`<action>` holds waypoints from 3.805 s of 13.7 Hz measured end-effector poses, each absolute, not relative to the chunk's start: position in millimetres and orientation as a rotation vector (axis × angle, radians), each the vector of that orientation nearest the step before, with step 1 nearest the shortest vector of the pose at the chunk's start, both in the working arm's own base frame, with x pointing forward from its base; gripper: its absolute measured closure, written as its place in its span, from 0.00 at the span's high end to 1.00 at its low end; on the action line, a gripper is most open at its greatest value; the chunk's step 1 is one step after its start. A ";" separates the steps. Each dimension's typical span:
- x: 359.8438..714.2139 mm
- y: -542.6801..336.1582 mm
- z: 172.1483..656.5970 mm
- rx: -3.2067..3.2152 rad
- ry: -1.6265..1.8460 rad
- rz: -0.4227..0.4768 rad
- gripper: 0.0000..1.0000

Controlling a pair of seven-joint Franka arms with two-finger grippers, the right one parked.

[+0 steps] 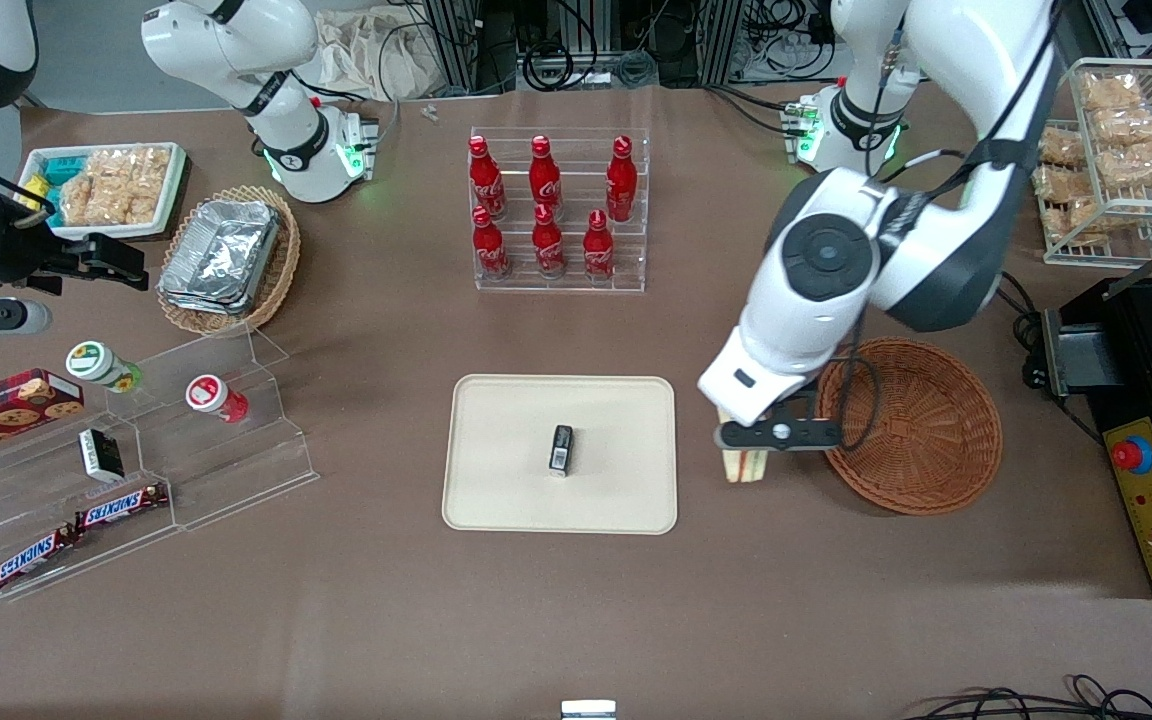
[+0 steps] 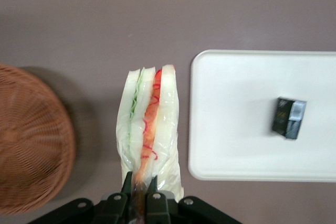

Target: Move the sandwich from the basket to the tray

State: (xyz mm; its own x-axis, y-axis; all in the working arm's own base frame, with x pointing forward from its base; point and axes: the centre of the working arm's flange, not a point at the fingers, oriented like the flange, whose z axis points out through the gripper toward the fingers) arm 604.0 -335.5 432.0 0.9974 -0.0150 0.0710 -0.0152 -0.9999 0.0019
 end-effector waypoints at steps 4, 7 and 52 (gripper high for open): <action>610.9 -362.9 377.4 3.081 -0.067 0.118 0.11; 599.0 -393.6 323.6 3.066 -0.131 0.039 0.11; 635.1 -64.7 571.9 3.113 -0.011 -0.026 0.99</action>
State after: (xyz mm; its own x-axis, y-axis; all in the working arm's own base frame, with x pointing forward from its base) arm 635.1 -64.7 571.9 0.9998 -0.0074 -0.0169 -0.0069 -0.9996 0.0289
